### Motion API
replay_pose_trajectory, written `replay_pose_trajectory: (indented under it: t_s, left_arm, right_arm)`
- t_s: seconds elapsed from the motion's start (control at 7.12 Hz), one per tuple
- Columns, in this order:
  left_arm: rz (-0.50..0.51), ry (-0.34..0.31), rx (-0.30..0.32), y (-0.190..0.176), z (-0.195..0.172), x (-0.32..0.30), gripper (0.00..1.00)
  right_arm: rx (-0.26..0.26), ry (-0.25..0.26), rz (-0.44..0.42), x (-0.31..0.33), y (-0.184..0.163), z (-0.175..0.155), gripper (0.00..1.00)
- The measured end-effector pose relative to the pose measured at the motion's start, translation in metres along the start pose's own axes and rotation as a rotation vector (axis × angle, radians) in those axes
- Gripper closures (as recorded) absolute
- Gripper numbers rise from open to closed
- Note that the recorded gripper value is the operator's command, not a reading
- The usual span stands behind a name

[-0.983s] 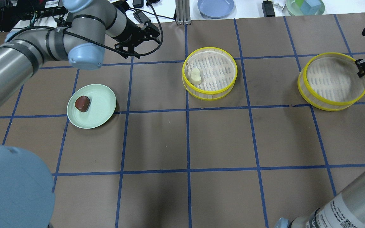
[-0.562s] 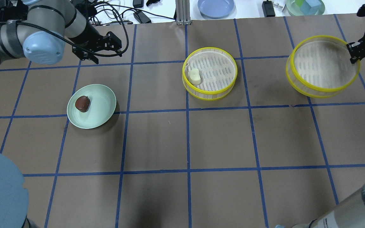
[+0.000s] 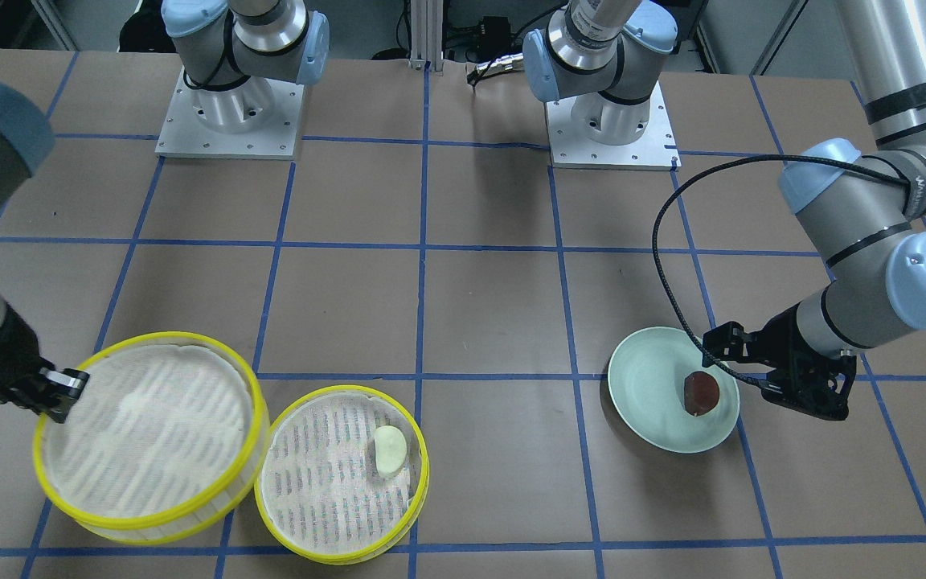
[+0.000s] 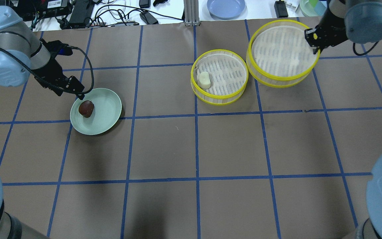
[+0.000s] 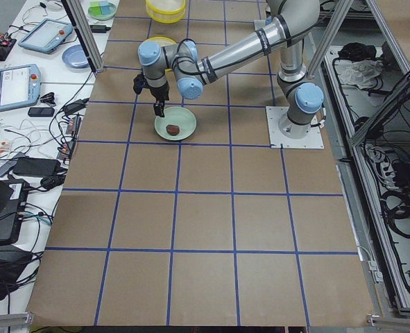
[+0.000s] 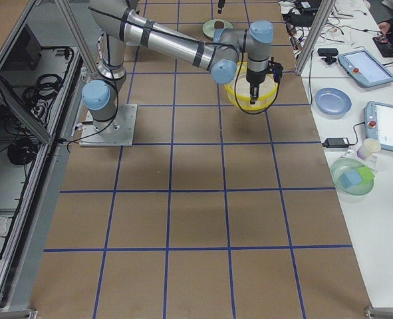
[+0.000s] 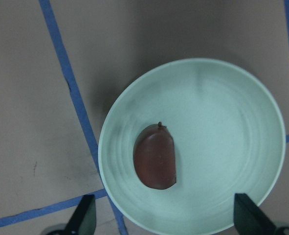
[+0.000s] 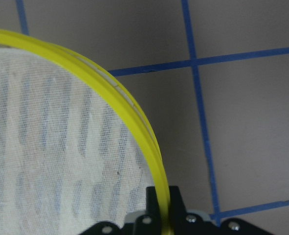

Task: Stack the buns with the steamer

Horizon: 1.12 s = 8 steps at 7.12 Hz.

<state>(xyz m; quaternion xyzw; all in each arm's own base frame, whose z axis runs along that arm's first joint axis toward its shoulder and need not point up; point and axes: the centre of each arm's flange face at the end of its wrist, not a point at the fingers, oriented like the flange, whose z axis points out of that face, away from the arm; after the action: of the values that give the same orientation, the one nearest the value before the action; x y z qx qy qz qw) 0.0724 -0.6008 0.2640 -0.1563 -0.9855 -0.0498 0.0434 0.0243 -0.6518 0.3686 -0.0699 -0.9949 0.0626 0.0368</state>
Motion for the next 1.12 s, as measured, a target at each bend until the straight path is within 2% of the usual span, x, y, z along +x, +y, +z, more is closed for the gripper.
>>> replay_pose_trajectory:
  t_s: [0.14, 0.42, 0.84, 0.98, 1.12]
  left_arm:
    - [0.031, 0.035, -0.001, 0.003, 0.014, -0.003, 0.0]
    - [0.036, 0.136, 0.045, 0.001, 0.036, 0.004, 0.0]
    - [0.041, 0.139, 0.085, -0.011, 0.074, -0.003, 0.0]
    - [0.043, 0.138, 0.086, -0.013, 0.08, -0.005, 0.34]
    - [0.043, 0.133, 0.081, -0.014, 0.083, -0.007, 0.92]
  right_arm:
    - [0.003, -0.01, 0.027, -0.05, 0.01, -0.002, 1.0]
    - [-0.002, -0.034, 0.115, -0.105, 0.019, 0.005, 1.0]
    - [-0.026, -0.049, 0.179, -0.156, 0.023, 0.03, 1.0]
    - [-0.033, -0.048, 0.178, -0.166, 0.023, 0.041, 1.0]
    - [-0.041, -0.047, 0.175, -0.17, 0.023, 0.049, 1.0]
